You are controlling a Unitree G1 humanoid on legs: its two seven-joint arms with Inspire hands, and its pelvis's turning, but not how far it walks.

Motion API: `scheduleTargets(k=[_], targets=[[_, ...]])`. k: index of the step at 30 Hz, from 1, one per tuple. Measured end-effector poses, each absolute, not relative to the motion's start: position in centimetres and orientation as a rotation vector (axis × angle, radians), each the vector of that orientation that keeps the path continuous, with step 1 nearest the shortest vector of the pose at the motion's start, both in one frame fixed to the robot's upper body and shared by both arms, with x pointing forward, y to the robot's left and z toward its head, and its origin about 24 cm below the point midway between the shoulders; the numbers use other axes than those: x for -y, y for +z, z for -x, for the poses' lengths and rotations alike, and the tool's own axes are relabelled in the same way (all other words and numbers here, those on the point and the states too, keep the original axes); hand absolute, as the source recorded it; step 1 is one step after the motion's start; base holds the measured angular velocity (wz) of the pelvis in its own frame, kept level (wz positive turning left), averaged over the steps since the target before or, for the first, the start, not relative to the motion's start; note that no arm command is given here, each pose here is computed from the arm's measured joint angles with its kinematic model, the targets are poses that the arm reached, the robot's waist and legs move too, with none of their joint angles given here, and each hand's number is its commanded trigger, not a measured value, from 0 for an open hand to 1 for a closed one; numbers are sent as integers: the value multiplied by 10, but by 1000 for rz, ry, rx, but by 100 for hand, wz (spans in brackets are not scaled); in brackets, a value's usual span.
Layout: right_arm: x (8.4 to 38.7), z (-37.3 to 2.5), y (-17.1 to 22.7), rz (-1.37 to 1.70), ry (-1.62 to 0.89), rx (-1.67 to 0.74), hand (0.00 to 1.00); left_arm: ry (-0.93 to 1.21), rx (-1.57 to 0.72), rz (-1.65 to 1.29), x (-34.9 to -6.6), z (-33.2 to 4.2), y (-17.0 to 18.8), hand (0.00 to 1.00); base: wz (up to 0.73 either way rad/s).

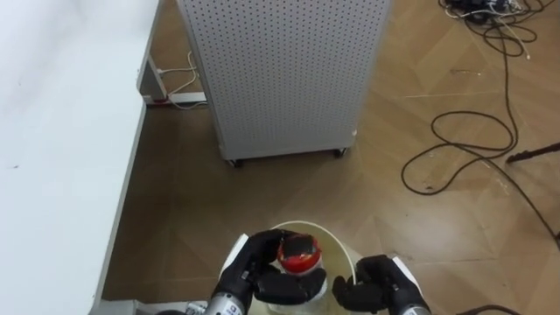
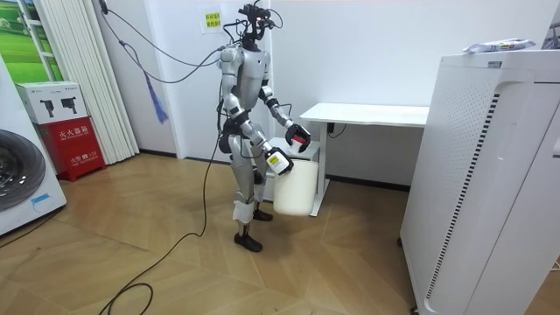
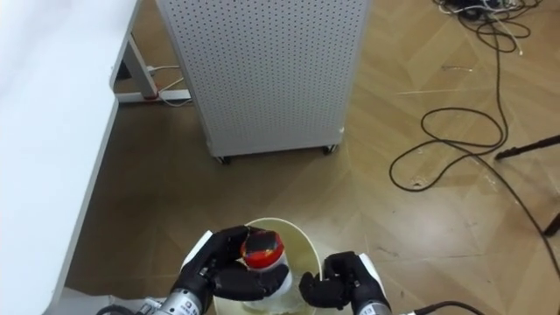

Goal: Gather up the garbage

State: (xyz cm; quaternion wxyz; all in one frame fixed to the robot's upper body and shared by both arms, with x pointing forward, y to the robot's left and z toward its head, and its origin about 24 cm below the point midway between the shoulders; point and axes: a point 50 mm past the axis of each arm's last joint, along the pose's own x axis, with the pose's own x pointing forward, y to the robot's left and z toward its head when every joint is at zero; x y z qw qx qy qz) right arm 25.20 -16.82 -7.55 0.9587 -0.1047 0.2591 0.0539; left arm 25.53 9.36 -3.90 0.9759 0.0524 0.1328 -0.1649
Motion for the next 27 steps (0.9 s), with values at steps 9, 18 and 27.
scheduleTargets(k=[9,18,27], targets=[[164,-249,-78,205,125,-538,100,-342,-256,-106,-92,-255,-38,0,0],[169,-237,-86,202,116,-573,100,-384,-245,-119,-94,-255,-35,0,0],[173,-234,-88,219,114,-580,100,-414,-189,-140,-98,-251,-25,0,0]])
